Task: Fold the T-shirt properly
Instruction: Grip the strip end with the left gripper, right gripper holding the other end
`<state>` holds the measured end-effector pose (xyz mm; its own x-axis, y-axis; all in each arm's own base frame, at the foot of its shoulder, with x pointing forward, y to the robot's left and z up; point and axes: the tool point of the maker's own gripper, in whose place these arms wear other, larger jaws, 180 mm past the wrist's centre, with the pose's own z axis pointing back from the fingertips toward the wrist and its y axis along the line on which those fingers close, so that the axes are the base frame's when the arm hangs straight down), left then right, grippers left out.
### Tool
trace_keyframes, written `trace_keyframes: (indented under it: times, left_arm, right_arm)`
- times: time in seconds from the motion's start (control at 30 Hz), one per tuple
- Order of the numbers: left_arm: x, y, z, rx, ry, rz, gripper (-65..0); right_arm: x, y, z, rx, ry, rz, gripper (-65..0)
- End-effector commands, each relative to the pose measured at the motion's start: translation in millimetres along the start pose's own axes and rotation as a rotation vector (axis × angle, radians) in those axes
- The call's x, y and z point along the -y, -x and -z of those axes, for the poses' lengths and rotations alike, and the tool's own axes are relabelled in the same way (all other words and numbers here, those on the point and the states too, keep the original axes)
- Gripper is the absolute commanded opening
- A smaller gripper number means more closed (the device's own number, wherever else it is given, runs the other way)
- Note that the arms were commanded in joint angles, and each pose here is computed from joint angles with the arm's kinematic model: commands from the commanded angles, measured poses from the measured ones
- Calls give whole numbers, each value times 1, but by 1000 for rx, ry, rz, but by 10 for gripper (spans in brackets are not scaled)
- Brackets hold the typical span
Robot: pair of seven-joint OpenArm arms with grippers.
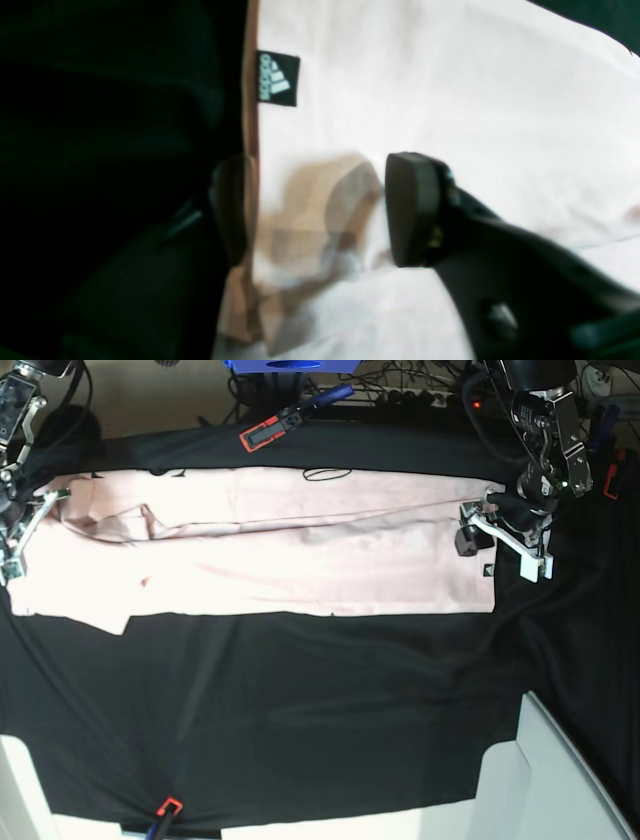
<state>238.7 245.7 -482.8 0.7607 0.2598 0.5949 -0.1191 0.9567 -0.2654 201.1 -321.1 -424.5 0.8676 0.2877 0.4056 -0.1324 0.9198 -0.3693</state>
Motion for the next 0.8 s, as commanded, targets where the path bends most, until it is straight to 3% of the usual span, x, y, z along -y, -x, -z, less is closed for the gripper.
trace_keyframes:
  times: [0.0, 0.1, 0.17, 0.37, 0.77]
  left_arm:
    - [-3, 5, 0, -32, -4, 4, -428]
    - [-5, 12, 1, -49, -7, -10, -593]
    - [-5, 10, 3, -47, -6, -12, -643]
    - [-1, -9, -3, 2, -2, 15, -650]
    - [34, -70, -46, 186, 24, 192, -650]
  right_arm:
    - [11, -8, -5, 29, 22, -14, -650]
    - [9, -9, -5, 29, 8, -26, -650]
    - [9, -9, -4, 28, 6, -25, -650]
    - [8, -9, -3, 26, 4, -24, -650]
    - [8, -8, -3, 25, 4, -24, -650]
